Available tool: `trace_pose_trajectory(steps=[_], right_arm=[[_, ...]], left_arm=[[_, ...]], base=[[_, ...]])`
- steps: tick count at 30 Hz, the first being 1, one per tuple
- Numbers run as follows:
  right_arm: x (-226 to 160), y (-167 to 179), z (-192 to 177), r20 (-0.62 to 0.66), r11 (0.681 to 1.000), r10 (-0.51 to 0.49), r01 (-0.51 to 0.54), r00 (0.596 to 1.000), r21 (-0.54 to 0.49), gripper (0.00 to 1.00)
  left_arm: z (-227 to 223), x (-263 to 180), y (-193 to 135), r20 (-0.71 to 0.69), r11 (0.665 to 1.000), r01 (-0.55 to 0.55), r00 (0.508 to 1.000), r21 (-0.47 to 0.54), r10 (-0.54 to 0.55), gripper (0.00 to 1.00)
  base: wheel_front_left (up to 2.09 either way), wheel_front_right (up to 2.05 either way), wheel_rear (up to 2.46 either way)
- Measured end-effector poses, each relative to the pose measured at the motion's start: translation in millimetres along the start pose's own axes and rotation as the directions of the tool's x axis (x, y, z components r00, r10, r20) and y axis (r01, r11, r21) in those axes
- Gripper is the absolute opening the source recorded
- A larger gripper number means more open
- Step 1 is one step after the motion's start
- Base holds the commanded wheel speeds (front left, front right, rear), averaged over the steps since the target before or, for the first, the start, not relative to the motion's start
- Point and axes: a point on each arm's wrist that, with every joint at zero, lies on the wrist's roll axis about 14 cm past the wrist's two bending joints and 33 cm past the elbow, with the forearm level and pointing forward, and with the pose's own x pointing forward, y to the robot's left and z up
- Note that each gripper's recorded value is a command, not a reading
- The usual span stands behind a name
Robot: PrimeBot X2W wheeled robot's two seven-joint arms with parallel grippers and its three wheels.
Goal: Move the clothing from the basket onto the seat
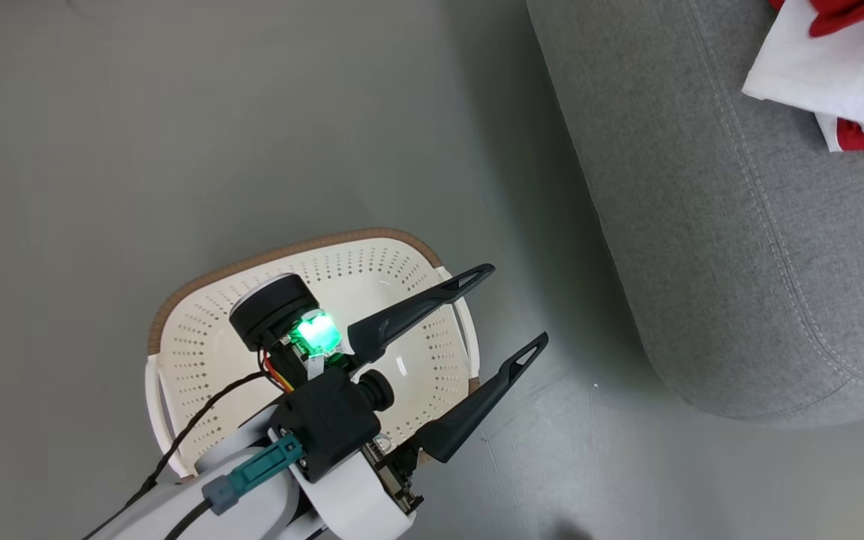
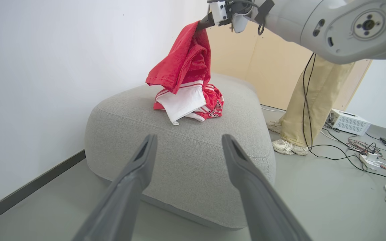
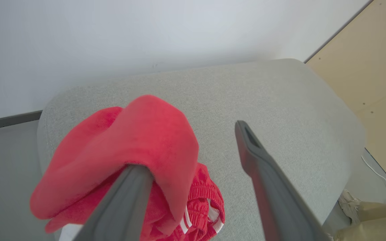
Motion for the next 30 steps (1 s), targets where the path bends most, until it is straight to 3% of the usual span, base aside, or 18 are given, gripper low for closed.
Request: trace_pose_trajectory(steps=[2,9,14,18,30], right_arm=[[-1,3,-15,-0.088,1.0,0.016,-0.015,0.996,0.016,1.0],[-14,-2,-3,-0.089,0.999,0.025,-0.021,0.996,0.038,1.0],[-25,17,-13,-0.173,0.994,0.096,-0.084,0.98,0.075,1.0],[-34,14,-21,-0.241,0.989,0.125,-0.101,0.962,0.11,1.0],[-70,-26,13,-0.148,0.99,0.087,-0.069,0.985,0.12,1.0]], left_arm=[[3,-1,-1,-0.001,1.0,-0.005,1.0,0.012,0.005,1.0],[18,-4,-7,0.007,0.999,-0.019,1.0,0.047,0.018,1.0],[28,-6,-15,0.011,0.997,-0.016,1.0,0.076,0.015,1.0],[37,-5,-23,0.019,0.996,-0.009,1.0,0.084,0.007,1.0],[57,-7,-44,0.033,0.993,-0.009,0.999,0.115,0.005,1.0]], base=[[0.0,0.0,0.0],[0.0,0.0,0.0],[0.0,0.0,0.0],[0.0,0.0,0.0],[0.0,0.0,0.0]])
